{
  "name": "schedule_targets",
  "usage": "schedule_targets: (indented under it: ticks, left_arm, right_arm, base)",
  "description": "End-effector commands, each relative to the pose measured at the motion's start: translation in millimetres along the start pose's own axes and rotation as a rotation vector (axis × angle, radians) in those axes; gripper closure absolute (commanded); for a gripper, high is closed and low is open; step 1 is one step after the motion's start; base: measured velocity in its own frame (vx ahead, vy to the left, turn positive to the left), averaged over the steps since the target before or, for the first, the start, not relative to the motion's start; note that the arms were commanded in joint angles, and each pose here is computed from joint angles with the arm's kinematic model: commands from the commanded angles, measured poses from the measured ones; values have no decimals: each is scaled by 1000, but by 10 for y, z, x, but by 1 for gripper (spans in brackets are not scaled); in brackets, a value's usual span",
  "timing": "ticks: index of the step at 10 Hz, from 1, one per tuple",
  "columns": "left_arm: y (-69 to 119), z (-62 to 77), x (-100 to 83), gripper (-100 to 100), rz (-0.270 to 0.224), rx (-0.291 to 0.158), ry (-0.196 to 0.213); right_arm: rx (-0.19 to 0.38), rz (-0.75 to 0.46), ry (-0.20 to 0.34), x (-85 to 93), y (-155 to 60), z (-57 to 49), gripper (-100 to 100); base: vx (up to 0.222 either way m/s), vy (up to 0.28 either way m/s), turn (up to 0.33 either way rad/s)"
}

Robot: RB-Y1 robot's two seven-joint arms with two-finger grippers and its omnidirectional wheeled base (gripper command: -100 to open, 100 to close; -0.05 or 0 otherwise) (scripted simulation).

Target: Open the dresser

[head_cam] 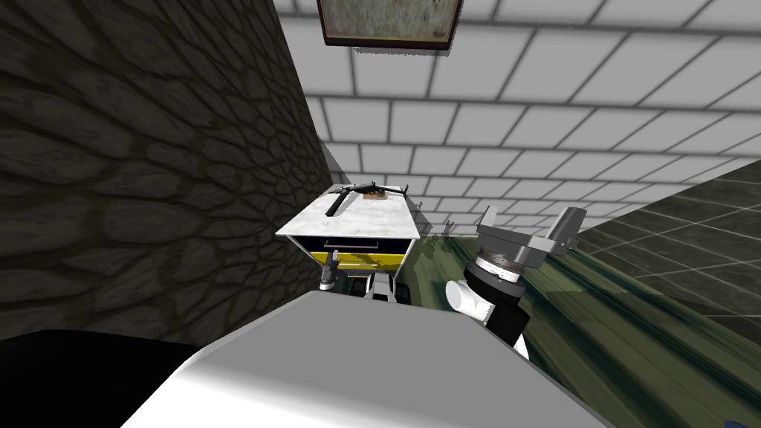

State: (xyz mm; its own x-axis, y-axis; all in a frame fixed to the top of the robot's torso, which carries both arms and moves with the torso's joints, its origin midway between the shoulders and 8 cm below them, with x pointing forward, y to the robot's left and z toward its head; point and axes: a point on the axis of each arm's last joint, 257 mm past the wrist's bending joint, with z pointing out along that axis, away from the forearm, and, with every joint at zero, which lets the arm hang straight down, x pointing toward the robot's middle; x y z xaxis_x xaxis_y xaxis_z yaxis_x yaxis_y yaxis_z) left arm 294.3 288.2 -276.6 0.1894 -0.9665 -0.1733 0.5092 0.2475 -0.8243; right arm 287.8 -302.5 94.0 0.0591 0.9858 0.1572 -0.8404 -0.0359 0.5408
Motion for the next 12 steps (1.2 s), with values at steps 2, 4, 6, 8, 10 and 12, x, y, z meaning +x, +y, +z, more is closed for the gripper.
schedule_targets:
  ticks: [2, 4, 6, 8, 10, 12]
  left_arm:
    - [83, 277, -42, -100, -3, -2, 4]
    - [107, 398, -58, -100, -4, -2, 6]
    - [106, 409, -67, -100, -4, 0, 6]
    - [69, 218, -33, 100, -2, -2, 4]
    - [40, 99, -16, 100, -1, -3, 2]
    - [-11, -78, 9, 100, 0, -3, -1]
  right_arm:
    - [0, 0, 0, 0, 0, 0, 0]
    - [0, 0, 0, 0, 0, 0, 0]
    - [0, 0, 0, 0, 0, 0, 0]
    - [0, 0, 0, 0, 0, 0, 0]
    - [0, 0, 0, 0, 0, 0, 0]
    - [0, 0, 0, 0, 0, 0, 0]
  base:
    - [-31, -24, 15]
    - [-35, -24, 13]
    - [-20, -11, 6]
    - [32, 22, -21]
    - [39, 25, -12]
    - [33, 24, -16]
